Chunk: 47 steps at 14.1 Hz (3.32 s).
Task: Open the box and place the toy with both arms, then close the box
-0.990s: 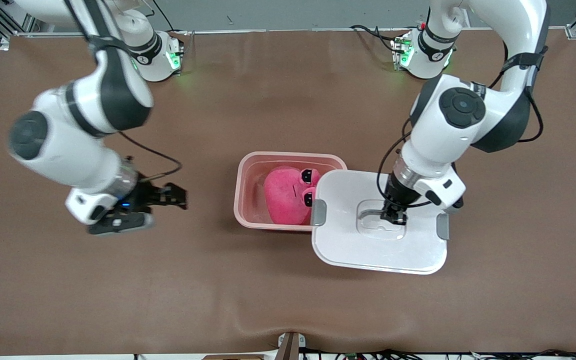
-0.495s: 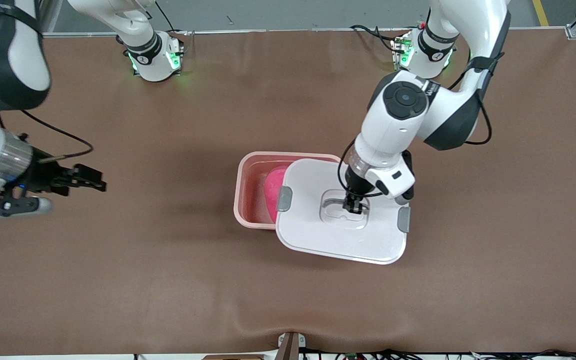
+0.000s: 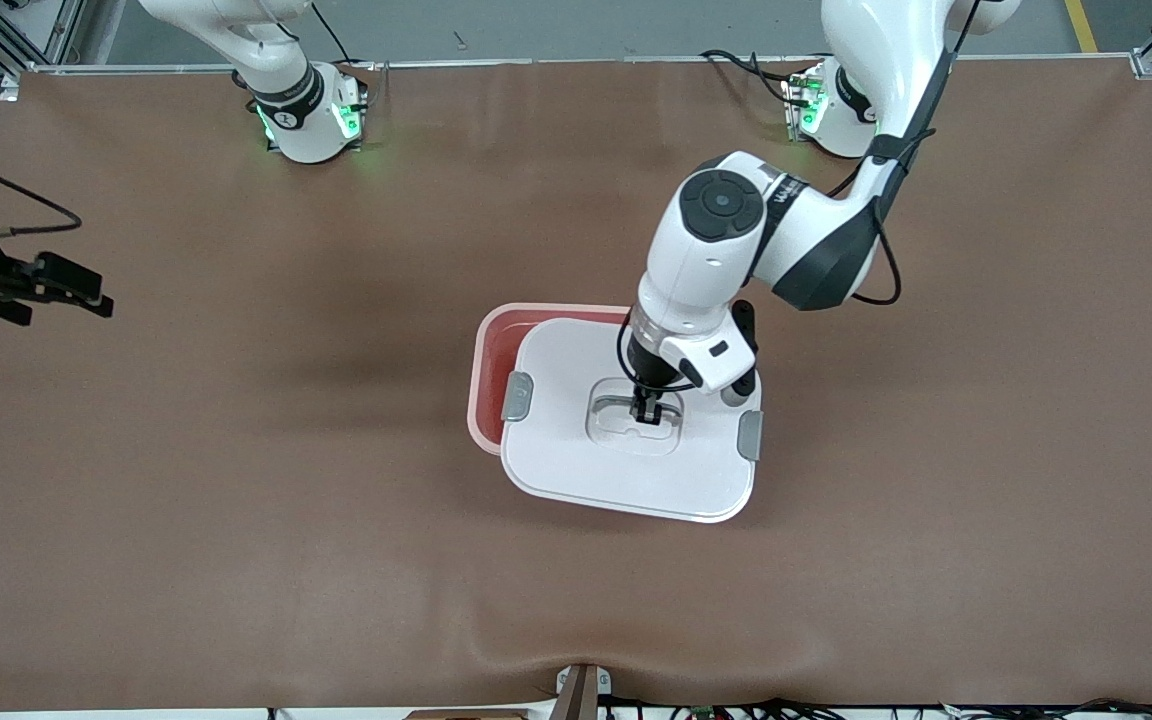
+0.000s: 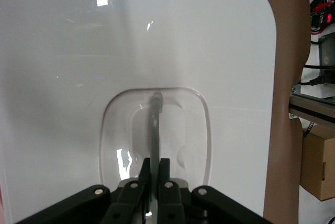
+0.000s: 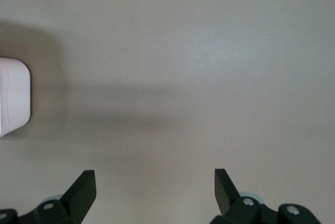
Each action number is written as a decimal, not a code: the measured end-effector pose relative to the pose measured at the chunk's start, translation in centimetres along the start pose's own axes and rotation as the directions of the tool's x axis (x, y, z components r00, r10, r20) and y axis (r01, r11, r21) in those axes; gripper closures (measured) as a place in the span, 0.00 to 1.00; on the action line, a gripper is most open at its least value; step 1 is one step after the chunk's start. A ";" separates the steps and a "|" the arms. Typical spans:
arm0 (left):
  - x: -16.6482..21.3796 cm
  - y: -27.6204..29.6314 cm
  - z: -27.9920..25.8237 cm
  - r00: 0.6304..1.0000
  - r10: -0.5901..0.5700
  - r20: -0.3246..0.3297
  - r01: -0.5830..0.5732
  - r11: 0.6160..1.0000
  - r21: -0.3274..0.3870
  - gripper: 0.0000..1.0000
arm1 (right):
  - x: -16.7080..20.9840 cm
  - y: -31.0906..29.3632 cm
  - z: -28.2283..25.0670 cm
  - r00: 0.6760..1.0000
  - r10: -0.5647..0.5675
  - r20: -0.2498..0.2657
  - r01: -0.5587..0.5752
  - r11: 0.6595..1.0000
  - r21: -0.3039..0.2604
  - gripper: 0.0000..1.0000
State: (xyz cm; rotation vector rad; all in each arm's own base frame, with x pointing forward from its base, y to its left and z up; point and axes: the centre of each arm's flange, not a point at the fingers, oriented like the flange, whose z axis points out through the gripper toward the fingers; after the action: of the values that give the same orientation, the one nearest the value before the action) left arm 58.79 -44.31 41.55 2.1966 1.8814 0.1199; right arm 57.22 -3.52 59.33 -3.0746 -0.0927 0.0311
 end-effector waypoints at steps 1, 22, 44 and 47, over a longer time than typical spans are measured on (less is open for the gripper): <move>-0.7 -0.3 0.3 1.000 -0.004 -0.014 0.004 1.000 -0.006 0.93 | -0.5 0.1 -0.6 1.000 0.003 -0.007 -0.003 1.000 -0.001 0.00; -8.9 -5.4 2.7 0.994 -0.078 -0.070 0.075 0.996 -0.042 0.93 | -1.3 0.5 -1.9 0.999 0.045 0.006 -0.045 0.999 -0.005 0.00; -8.3 -7.6 5.2 0.992 -0.058 -0.115 0.060 0.998 0.010 0.93 | -2.2 0.7 -2.9 0.989 0.134 0.057 -0.131 0.990 -0.047 0.00; -8.3 -7.6 5.0 0.992 -0.060 -0.112 0.061 0.998 0.007 0.93 | -2.2 0.7 -3.2 0.990 0.133 0.051 -0.131 0.990 -0.047 0.00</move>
State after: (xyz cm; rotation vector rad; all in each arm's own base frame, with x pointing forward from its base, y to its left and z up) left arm 51.23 -52.09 35.70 2.1791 2.0100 0.2270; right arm 55.11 -4.52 62.47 -3.1188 0.1093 0.1209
